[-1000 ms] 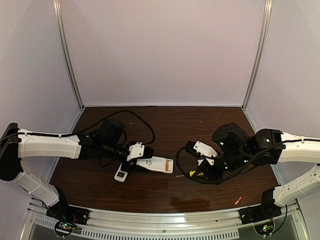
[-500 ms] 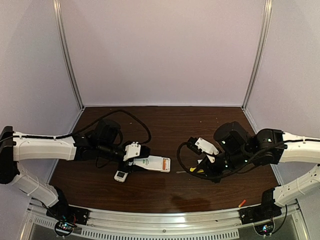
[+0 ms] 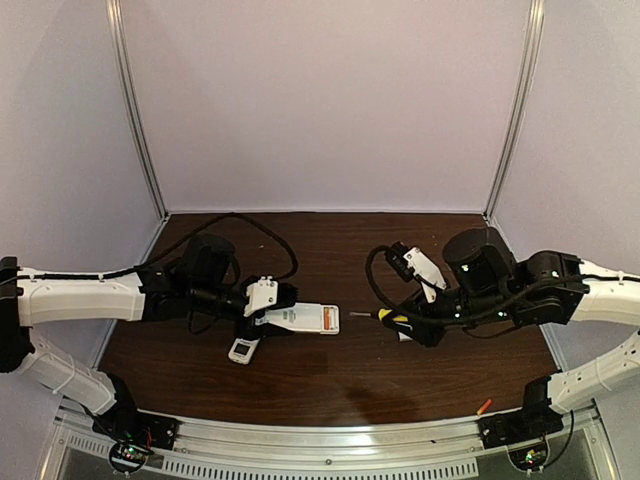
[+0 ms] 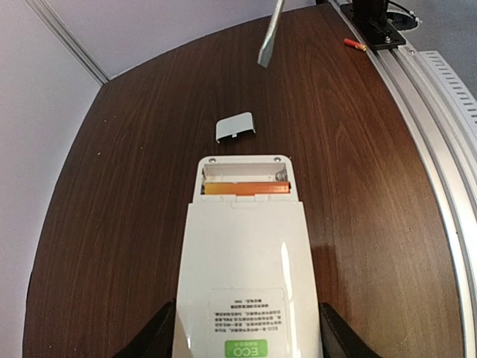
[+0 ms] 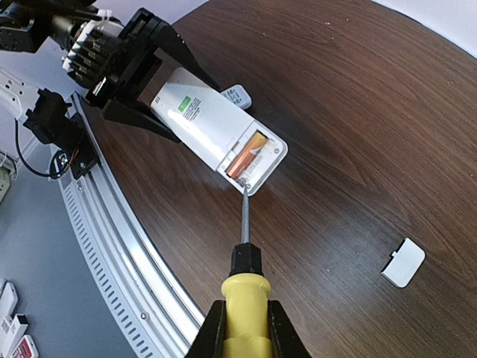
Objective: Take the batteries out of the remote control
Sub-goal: Remove the battery from the remote control without the battery cover.
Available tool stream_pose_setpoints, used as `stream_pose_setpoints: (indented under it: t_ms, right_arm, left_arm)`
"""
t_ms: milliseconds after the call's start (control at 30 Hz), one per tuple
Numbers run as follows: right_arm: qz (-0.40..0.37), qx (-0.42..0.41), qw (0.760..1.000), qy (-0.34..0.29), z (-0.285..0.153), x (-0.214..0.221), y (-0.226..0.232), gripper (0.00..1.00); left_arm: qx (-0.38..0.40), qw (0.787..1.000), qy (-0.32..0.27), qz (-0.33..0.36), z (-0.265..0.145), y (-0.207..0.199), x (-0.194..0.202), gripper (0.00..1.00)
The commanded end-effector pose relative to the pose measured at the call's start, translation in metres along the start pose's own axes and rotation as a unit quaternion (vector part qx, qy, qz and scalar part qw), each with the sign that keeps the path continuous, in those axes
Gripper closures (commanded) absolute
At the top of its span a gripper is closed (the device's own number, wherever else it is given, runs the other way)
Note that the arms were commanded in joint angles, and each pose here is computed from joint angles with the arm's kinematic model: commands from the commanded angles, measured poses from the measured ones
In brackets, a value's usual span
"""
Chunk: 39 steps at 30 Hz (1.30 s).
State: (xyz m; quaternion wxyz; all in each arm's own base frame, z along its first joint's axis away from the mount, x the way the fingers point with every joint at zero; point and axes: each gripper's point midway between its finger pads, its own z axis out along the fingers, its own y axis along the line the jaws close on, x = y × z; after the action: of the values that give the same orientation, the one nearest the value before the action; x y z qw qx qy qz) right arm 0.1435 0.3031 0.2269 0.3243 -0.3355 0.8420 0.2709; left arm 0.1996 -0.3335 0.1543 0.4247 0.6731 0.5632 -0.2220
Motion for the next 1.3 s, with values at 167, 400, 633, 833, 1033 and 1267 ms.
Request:
stream_pose_setpoints:
  t_ms: [167, 400, 633, 833, 1033, 1267]
  right_arm:
    - [0.077, 0.035, 0.994, -0.072, -0.023, -0.033, -0.011, 1.0]
    - [0.113, 0.05, 0.99, -0.075, -0.022, -0.032, -0.018, 1.0]
    - [0.139, 0.072, 0.986, -0.056, -0.012, -0.025, -0.025, 1.0]
    - [0.15, 0.082, 0.984, -0.047, -0.009, -0.024, -0.027, 1.0]
    - [0.173, 0.071, 0.979, -0.081, -0.02, -0.033, -0.028, 1.0]
    - [0.216, 0.078, 0.97, -0.082, -0.023, -0.029, -0.043, 1.0]
  left_arm:
    - [-0.037, 0.999, -0.03, -0.013, -0.01, 0.016, -0.017, 1.0]
    - [-0.028, 0.998, -0.043, -0.02, -0.007, 0.016, -0.023, 1.0]
    - [-0.021, 0.998, -0.043, -0.035, -0.002, 0.018, -0.024, 1.0]
    - [-0.017, 0.998, -0.051, -0.036, -0.001, 0.017, -0.027, 1.0]
    - [-0.009, 0.997, -0.053, -0.049, 0.004, 0.017, -0.026, 1.0]
    - [-0.025, 0.994, -0.039, -0.101, 0.015, 0.029, -0.021, 1.0]
